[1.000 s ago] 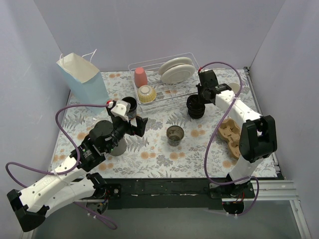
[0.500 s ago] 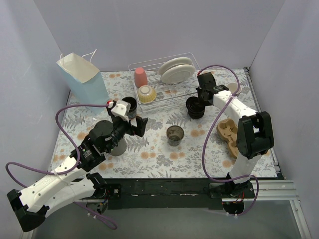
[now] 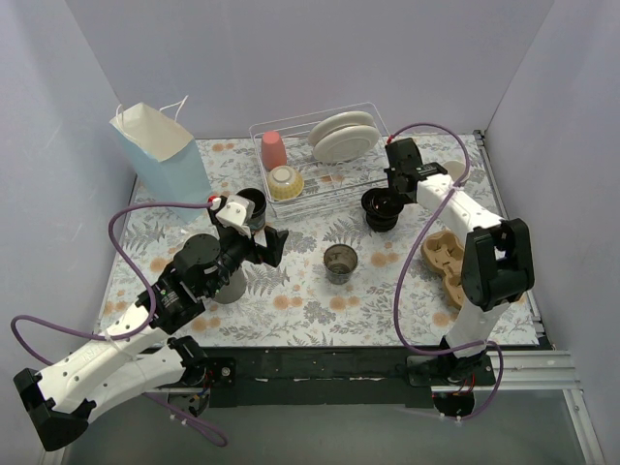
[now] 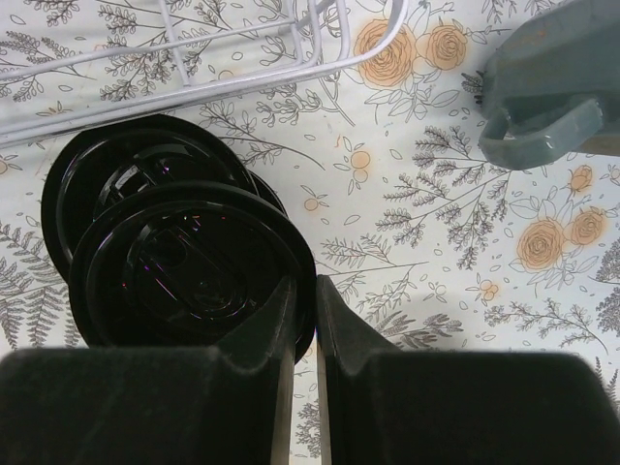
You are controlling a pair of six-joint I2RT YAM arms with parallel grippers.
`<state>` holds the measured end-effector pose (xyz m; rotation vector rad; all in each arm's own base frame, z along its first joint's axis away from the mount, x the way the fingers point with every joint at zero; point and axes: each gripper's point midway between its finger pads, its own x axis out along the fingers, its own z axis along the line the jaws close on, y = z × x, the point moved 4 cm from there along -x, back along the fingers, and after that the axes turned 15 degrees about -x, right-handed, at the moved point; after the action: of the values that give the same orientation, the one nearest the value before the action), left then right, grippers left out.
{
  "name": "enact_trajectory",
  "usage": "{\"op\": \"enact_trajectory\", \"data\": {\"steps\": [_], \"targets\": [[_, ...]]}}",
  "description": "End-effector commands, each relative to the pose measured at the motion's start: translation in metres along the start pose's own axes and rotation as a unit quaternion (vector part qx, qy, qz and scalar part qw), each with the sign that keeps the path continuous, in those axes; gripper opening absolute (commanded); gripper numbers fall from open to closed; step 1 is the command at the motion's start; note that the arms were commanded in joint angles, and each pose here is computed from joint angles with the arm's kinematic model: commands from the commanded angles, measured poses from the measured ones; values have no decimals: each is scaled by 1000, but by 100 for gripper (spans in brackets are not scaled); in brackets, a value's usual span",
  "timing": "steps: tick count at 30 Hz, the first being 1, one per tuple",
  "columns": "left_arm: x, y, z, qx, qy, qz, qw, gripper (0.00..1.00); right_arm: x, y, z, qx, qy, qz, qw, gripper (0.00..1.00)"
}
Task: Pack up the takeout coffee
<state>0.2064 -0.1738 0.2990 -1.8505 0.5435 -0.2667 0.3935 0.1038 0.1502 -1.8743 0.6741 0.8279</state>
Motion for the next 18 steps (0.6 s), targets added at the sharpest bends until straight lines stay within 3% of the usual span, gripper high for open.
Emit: {"op": "enact_trajectory", "data": {"steps": [1, 9, 18], "targets": [[-1, -2, -1, -1, 3, 0, 1000, 98, -35, -25, -18, 21, 15, -54, 998, 11], [7, -4, -16, -9, 34, 22, 999, 98, -76, -23, 7, 43, -105, -110, 987, 11], [20, 4, -39, -48, 68, 80, 993, 98, -134, -17, 37, 66, -252, -207, 943, 11]]}}
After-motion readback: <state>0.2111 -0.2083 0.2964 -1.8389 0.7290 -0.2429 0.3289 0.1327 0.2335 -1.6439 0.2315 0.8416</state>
